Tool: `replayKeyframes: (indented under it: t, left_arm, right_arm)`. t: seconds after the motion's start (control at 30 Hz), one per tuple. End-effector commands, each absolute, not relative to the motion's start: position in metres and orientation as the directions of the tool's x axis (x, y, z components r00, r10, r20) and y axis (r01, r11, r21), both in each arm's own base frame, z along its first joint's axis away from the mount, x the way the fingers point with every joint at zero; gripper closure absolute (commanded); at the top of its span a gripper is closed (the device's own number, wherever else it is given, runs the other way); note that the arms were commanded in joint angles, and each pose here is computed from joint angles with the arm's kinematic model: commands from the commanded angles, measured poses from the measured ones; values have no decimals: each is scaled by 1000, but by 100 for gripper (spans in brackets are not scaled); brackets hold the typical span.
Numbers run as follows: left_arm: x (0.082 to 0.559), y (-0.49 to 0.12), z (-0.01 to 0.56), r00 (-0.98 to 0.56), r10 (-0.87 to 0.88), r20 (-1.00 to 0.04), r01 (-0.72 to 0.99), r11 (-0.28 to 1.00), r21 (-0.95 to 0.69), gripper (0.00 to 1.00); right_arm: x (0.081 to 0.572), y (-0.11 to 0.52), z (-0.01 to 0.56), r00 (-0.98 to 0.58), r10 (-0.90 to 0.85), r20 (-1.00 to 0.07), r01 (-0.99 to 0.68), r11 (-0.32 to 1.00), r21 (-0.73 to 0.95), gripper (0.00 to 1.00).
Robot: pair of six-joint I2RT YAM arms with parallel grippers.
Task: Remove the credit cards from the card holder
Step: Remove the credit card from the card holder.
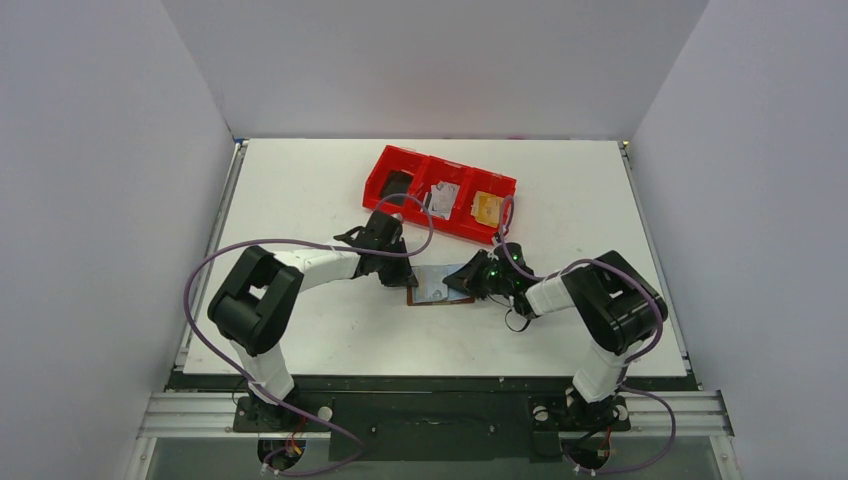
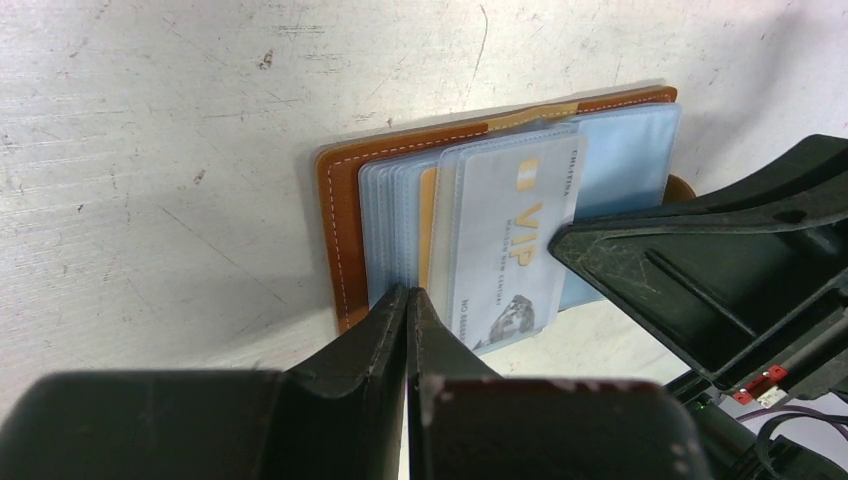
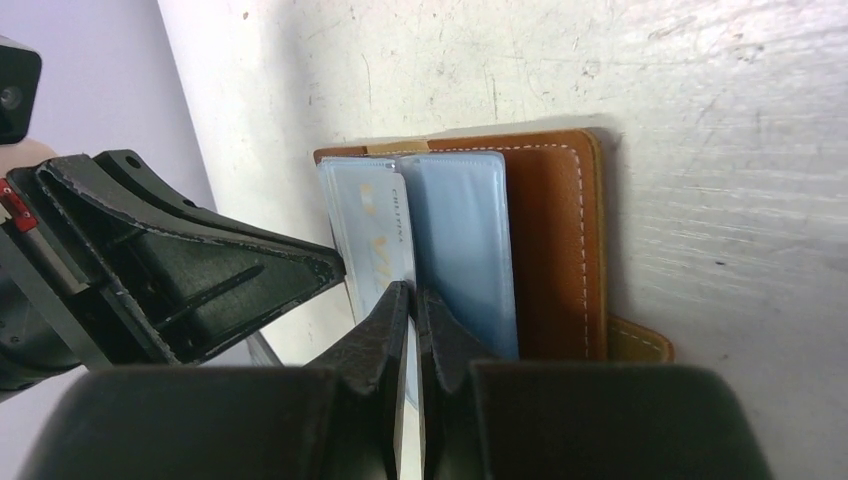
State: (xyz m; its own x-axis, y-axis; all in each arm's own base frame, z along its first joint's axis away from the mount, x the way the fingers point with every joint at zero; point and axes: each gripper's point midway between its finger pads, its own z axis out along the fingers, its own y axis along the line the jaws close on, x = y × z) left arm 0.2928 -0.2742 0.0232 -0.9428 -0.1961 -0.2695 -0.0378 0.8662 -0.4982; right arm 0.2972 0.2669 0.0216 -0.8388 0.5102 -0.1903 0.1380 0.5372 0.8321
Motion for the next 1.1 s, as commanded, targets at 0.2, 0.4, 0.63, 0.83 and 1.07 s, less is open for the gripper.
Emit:
replayKeyframes:
  t: [0.2,0.4,0.63,0.83,1.07]
  left_arm:
    - [263,-231,-27,-971,-158,-179,-98,947,-306,100]
    - [261,-229,-28,-971,-159,-178,-99,947,-306,100]
    - [261,-230,-28,-971,-160,-180,-98,945,-312,100]
    - [262,-230,-27,-970,-161,-183,-98,944,-314,100]
    - [260,-231,-27,-971,-160,-178,-97,944,-317,100]
  right_arm:
    - [289,242,6,-826,496,-266,139,638,758,100]
    - [288,245,10,-830,494,-257,127,618,776,96]
    - [287,256,16,-837,506,-208,125,547,828,88]
    - [288,258,16,-833,521,-187,138,522,842,87]
    - [289,261,19,-832,526,-176,132,496,858,86]
